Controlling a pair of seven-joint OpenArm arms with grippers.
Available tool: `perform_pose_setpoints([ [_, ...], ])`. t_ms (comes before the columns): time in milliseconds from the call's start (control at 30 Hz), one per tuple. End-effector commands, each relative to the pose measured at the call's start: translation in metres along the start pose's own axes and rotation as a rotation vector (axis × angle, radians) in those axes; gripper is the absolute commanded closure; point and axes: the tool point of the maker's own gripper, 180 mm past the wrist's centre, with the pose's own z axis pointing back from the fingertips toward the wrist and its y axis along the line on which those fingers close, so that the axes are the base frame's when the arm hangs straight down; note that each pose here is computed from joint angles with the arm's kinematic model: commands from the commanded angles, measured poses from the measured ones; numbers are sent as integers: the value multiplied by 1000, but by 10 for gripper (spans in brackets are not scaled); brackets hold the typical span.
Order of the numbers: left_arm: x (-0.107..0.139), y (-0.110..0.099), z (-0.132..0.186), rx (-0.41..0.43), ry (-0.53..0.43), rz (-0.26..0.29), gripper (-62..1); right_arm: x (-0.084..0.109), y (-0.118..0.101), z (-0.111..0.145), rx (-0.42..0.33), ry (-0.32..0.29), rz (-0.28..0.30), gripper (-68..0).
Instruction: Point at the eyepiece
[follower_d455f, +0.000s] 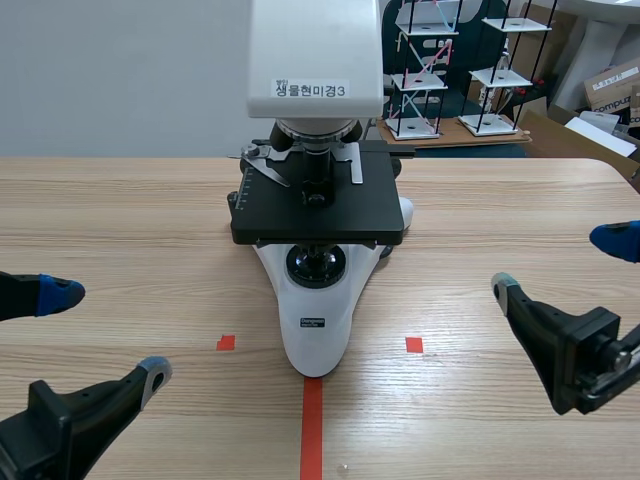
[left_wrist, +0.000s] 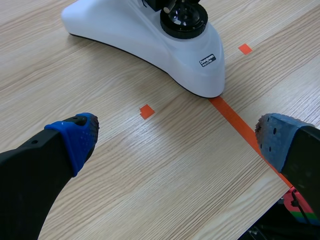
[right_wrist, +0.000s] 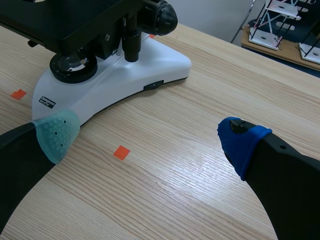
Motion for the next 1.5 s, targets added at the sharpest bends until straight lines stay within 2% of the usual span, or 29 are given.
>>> perform_pose_setpoints([
  [0, 6, -3, -1, -8, -26, 7, -623, 7, -4, 0, -11, -29, 1, -604],
  [167, 6, -3, -1, -8, -26, 6, -623, 26, -4, 2, -11, -135, 2, -604],
  [300, 6, -3, -1, -8, -26, 6, -623, 46, -4, 6, -11, -247, 3, -604],
  [333, 6, -3, -1, -8, -26, 6, -623, 48, -4, 6, -11, -258, 3, -604],
  [933, 6, -3, -1, -8, -26, 6, -623, 48, -3, 6, -3, -259, 3, -604],
  [1067, 6, -3, -1, -8, -24, 3, -623, 52, -14, 7, -60, -273, 22, -604],
  [1167, 6, -3, -1, -8, -25, 3, -623, 62, -23, 4, -84, -303, 66, -604],
  [1233, 7, -3, -1, -8, -30, 6, -623, 72, -30, 0, -96, -325, 118, -604],
  [1400, 7, -3, -1, -8, -29, 7, -623, 93, -56, -13, -135, -306, 247, -604],
  [1467, 6, -3, -1, -8, -27, 7, -623, 104, -60, -17, -112, -317, 266, -604],
])
